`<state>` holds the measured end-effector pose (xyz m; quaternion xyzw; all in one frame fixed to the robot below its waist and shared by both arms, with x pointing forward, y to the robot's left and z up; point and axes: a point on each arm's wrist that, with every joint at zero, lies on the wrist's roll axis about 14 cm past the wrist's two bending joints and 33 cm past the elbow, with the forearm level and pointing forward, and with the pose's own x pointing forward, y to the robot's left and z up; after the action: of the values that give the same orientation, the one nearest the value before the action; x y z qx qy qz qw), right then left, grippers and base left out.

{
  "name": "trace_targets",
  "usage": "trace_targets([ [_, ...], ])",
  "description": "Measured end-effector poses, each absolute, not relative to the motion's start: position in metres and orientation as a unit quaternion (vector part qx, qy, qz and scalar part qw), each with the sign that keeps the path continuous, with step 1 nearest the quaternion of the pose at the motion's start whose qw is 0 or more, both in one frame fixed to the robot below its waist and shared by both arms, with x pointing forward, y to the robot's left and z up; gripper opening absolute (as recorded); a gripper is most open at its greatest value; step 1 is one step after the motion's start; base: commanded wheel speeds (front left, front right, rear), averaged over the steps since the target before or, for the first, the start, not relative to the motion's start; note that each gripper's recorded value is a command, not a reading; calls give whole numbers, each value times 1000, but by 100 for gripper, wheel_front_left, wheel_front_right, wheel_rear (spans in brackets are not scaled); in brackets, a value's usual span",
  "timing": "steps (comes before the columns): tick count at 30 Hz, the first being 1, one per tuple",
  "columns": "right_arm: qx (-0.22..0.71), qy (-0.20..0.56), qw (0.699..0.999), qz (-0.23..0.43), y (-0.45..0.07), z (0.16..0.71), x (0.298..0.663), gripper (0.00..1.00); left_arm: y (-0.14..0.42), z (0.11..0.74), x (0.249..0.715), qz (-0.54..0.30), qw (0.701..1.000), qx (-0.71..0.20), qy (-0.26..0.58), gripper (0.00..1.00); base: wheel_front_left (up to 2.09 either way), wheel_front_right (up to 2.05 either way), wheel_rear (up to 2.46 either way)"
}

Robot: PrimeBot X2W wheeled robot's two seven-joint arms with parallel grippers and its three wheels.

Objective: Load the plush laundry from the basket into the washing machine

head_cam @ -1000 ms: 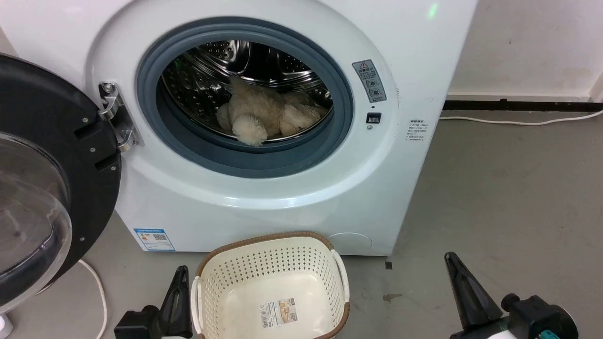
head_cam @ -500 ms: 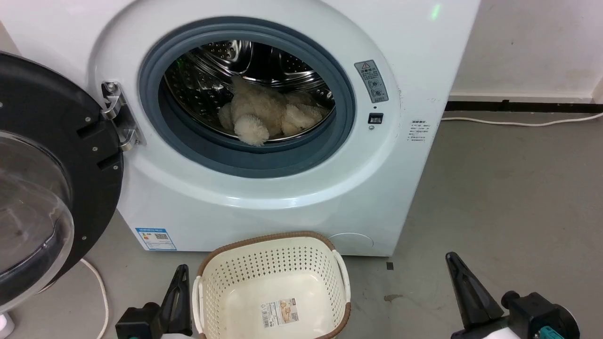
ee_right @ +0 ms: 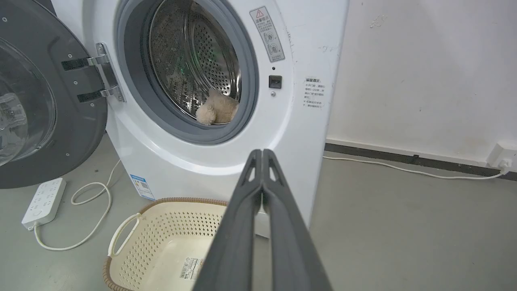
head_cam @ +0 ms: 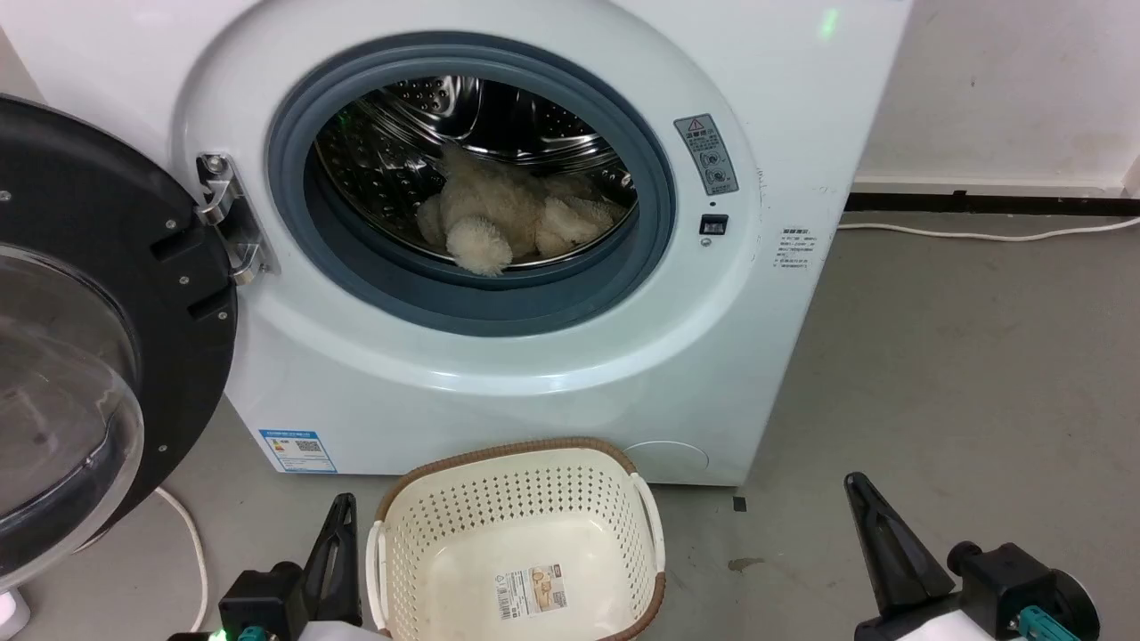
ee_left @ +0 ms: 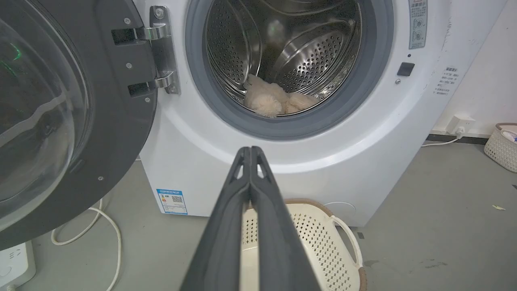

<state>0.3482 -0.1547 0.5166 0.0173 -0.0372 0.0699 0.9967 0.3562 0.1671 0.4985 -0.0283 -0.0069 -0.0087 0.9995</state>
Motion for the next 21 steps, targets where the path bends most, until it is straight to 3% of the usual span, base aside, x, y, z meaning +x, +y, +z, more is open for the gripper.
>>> trace_targets([
  [21, 8, -22, 997, 69, -156, 515, 351, 0, 169, 504, 360, -9, 1000, -16, -5, 0, 0, 0, 0],
])
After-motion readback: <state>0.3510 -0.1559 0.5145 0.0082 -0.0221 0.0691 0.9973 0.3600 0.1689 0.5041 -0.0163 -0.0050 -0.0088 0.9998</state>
